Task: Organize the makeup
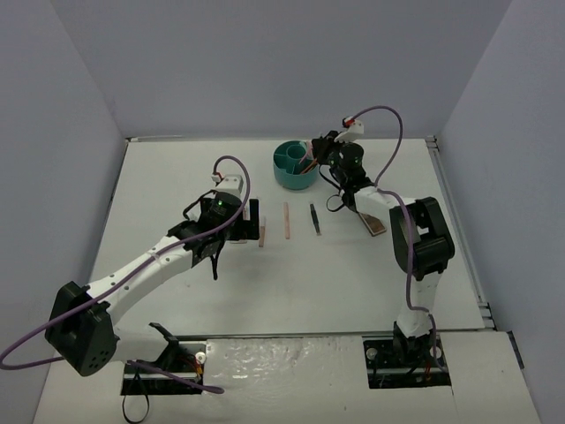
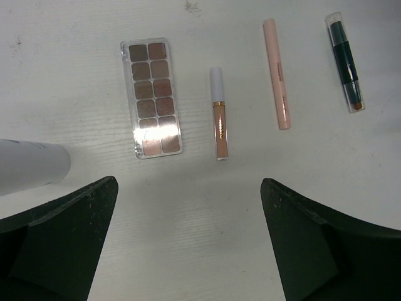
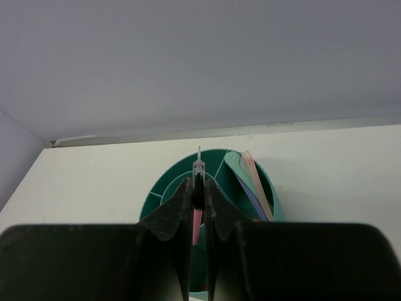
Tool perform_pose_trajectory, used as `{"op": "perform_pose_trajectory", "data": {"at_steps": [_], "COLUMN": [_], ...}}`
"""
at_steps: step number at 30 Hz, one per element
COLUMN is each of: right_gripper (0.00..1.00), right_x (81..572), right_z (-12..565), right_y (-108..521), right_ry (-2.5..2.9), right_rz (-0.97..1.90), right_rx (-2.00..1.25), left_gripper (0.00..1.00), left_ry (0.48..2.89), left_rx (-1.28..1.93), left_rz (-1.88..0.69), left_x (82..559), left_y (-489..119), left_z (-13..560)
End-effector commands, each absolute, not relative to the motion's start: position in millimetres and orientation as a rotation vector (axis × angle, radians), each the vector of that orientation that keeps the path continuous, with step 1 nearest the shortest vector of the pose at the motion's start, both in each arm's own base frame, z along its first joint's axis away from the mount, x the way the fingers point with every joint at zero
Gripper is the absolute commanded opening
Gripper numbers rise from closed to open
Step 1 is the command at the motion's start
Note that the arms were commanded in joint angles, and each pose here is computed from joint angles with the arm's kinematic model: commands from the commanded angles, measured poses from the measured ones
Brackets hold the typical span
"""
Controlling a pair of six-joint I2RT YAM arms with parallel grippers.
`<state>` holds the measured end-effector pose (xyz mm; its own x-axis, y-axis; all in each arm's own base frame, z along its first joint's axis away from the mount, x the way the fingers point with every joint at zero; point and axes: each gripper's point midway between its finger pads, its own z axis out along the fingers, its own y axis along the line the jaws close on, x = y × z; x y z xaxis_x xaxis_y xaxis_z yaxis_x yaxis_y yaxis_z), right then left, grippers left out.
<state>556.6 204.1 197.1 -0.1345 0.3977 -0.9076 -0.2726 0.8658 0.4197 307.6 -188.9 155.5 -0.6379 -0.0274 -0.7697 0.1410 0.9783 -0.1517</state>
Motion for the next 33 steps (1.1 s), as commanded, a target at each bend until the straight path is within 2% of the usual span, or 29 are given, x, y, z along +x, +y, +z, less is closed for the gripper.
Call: {"op": "perform_pose_trajectory", "data": {"at_steps": [1, 4, 7, 11, 16, 26, 33], "right_gripper": [0.00, 0.01, 0.07, 0.37, 0.54, 0.62, 0.64], "right_x": [563.3, 562.2, 560.1, 556.9, 553.2, 516.2, 455.9], "right_z": [235.6, 224.3, 217.8, 214.1, 220.5, 242.7, 203.1], "right_y": [213.2, 215.8, 218.0, 218.0, 213.4, 176.4, 157.2], "right_ry": [1.485, 1.505, 1.517, 1.528, 1.544, 1.649, 1.930], "right_rz": [0.647, 0.651, 0.657, 0.654, 0.613, 0.397, 0.260], "right_rx": [0.077, 0.070, 0.066, 0.061, 0.042, 0.034, -0.012], "left_gripper": [0.97, 0.97, 0.97, 0.97, 0.97, 0.97, 0.97], "left_ry": [2.181, 2.184, 2.187, 2.196, 2.200, 2.186, 2.198], "left_rx": [0.034, 0.031, 0.031, 0.033, 0.031, 0.018, 0.014], "left_rz": [-0.299, -0.298, -0.301, -0.304, -0.313, -0.354, -0.372], "left_x": [318.9, 319.3, 319.0, 318.9, 318.3, 314.2, 311.9], "left_y": [-193.6, -193.3, -194.2, -195.4, -196.3, -198.1, -200.3], "left_z": [177.5, 176.8, 175.6, 172.8, 172.4, 183.0, 186.0]}}
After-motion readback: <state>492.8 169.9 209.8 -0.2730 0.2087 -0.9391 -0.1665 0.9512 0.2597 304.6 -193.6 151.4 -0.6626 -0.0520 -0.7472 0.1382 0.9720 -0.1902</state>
